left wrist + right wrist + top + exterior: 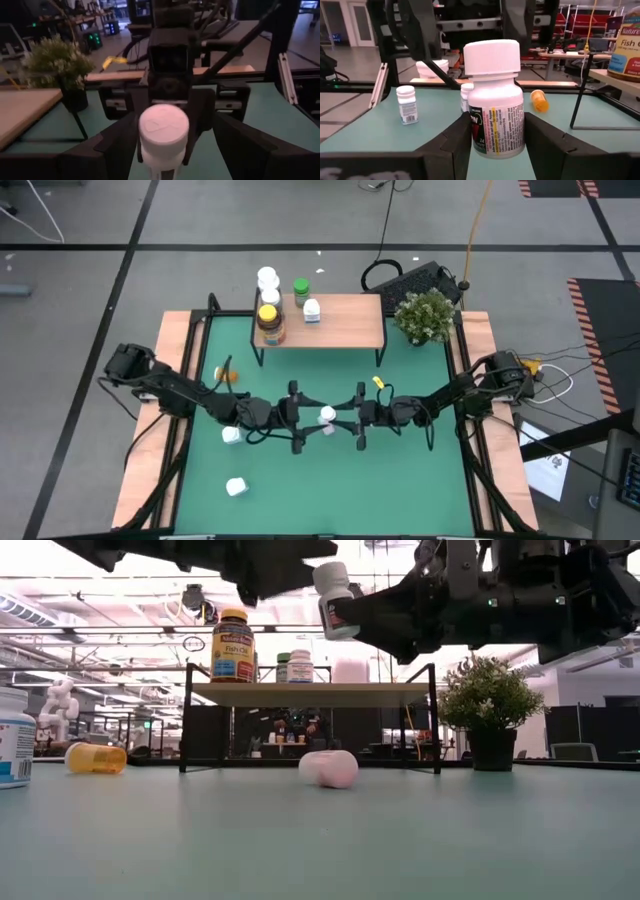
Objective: Pick and place medicine bottles onto shelf by color
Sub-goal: Put the white and black pill bottle on the shelf
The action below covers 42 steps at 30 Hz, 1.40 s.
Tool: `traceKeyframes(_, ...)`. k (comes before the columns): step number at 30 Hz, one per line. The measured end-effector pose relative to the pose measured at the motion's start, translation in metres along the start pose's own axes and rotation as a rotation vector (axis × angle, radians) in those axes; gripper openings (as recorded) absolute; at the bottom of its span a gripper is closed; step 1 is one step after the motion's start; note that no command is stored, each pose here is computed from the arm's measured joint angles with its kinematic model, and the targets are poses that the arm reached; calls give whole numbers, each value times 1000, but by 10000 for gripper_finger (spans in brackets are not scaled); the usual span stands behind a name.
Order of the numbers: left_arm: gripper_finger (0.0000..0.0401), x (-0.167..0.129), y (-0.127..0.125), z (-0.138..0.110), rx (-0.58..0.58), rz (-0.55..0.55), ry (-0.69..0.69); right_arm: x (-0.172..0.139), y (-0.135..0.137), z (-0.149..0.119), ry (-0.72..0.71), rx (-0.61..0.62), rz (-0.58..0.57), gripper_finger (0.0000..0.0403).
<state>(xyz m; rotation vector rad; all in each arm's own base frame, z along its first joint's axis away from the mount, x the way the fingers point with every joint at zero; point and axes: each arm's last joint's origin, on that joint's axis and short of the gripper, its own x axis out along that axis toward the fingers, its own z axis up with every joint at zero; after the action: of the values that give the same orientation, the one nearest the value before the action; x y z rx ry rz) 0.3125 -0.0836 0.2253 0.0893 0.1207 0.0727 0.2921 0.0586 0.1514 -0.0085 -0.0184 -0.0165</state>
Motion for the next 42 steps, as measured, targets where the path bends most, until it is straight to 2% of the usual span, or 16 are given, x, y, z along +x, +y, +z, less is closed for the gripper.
traceKeyframes(6,255,15,-4,-8,5,6,17,0,1,0,0,-2,4,152)
traceKeyframes(10,249,19,-3,-3,-38,29,7,0,1,-2,17,-3,4,152)
traceKeyframes(18,151,17,-5,-3,-32,30,49,0,1,-3,30,-6,12,152)
traceKeyframes(30,157,17,-5,-5,-37,29,74,0,1,-4,31,10,5,156)
traceKeyframes(35,148,11,4,5,-6,47,74,0,-1,-1,8,24,-13,189)
traceKeyframes(42,148,-8,43,35,-3,145,177,-5,-4,0,20,-9,-97,249)
